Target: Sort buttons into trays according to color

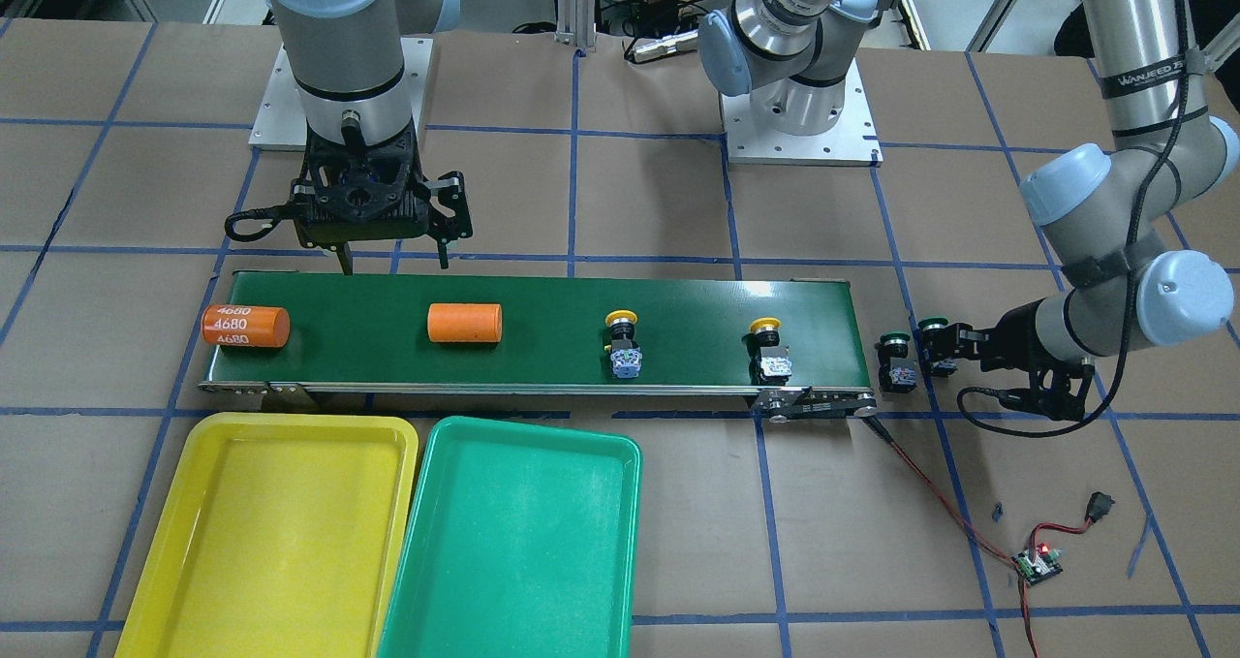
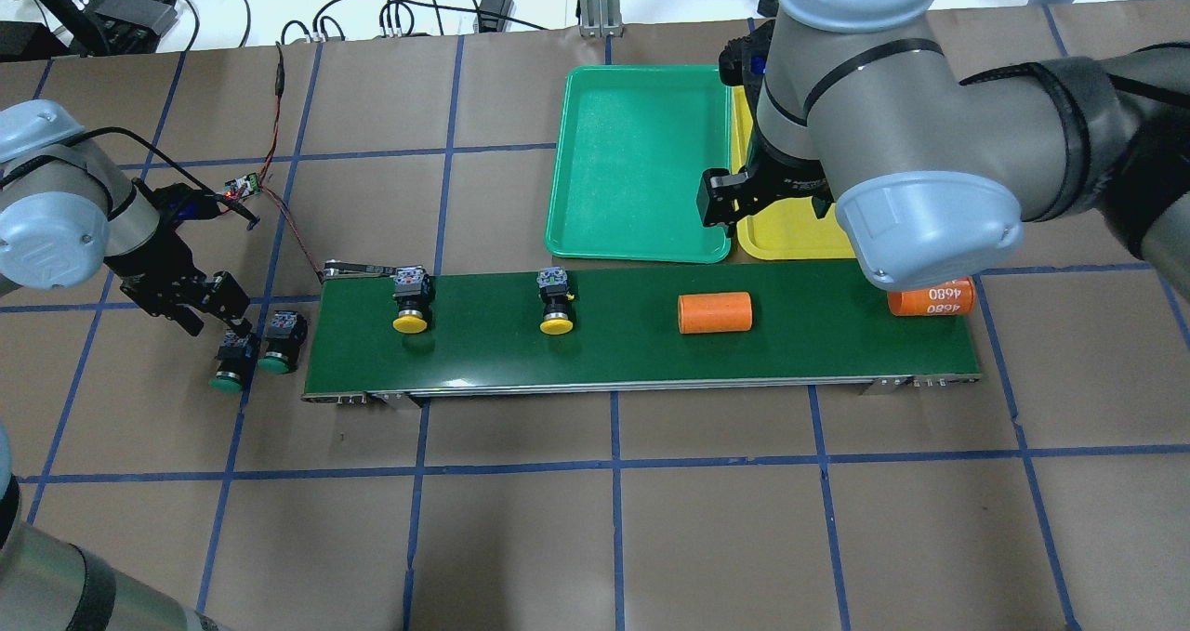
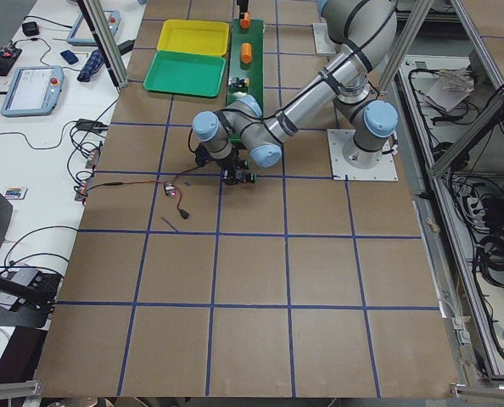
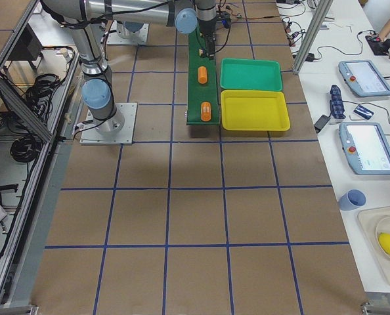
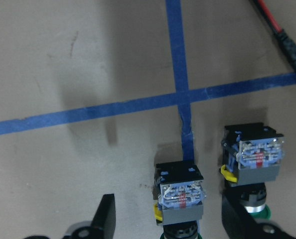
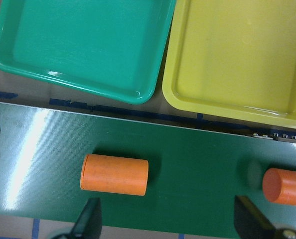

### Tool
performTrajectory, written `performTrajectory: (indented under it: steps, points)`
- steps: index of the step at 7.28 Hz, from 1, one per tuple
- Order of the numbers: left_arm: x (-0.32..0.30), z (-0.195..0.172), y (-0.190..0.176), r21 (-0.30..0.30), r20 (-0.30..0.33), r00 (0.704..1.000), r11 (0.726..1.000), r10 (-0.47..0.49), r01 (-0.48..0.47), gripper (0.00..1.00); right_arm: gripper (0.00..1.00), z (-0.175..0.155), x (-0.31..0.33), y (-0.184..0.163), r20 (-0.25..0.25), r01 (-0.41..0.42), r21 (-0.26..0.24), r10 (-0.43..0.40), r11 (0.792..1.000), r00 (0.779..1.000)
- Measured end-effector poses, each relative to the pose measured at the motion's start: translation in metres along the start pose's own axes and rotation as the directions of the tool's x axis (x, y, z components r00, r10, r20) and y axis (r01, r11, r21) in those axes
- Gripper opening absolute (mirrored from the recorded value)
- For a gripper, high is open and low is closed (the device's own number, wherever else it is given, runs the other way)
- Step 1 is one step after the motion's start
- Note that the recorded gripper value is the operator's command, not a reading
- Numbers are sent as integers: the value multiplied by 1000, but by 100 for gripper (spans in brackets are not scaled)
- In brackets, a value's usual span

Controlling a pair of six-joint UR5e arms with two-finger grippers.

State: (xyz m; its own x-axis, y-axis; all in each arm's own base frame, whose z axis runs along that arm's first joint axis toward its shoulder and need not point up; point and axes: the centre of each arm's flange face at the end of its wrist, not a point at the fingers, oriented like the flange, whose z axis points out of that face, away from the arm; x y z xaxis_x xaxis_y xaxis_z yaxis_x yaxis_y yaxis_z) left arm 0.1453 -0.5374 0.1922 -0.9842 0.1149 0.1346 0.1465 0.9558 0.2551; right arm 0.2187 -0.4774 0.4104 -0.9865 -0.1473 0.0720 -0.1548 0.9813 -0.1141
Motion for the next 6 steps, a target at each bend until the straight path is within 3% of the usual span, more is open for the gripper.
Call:
performTrajectory:
  steps: [1, 2, 3, 4, 6]
  points:
    - [0, 7, 0, -11, -8, 1000, 1000, 1, -1, 78, 95, 1, -1, 0, 5, -3, -3, 3, 1000, 1000]
    - [0, 12, -1, -19, -16, 1000, 1000, 3, -3, 57, 96, 2, -1, 0, 8, -4, -5, 4, 1000, 1000]
    - [0, 17, -3, -25, -21, 1000, 1000, 4, -4, 19, 96, 3, -1, 0, 9, -4, -6, 4, 1000, 1000]
    - [-1, 19, -4, -30, -24, 1000, 1000, 4, -5, 0, 96, 3, -1, 0, 9, -5, -7, 5, 1000, 1000]
    - [-2, 17, -5, -28, -23, 1000, 1000, 4, -5, 0, 96, 5, -1, -1, 10, -23, -12, 23, 1000, 1000]
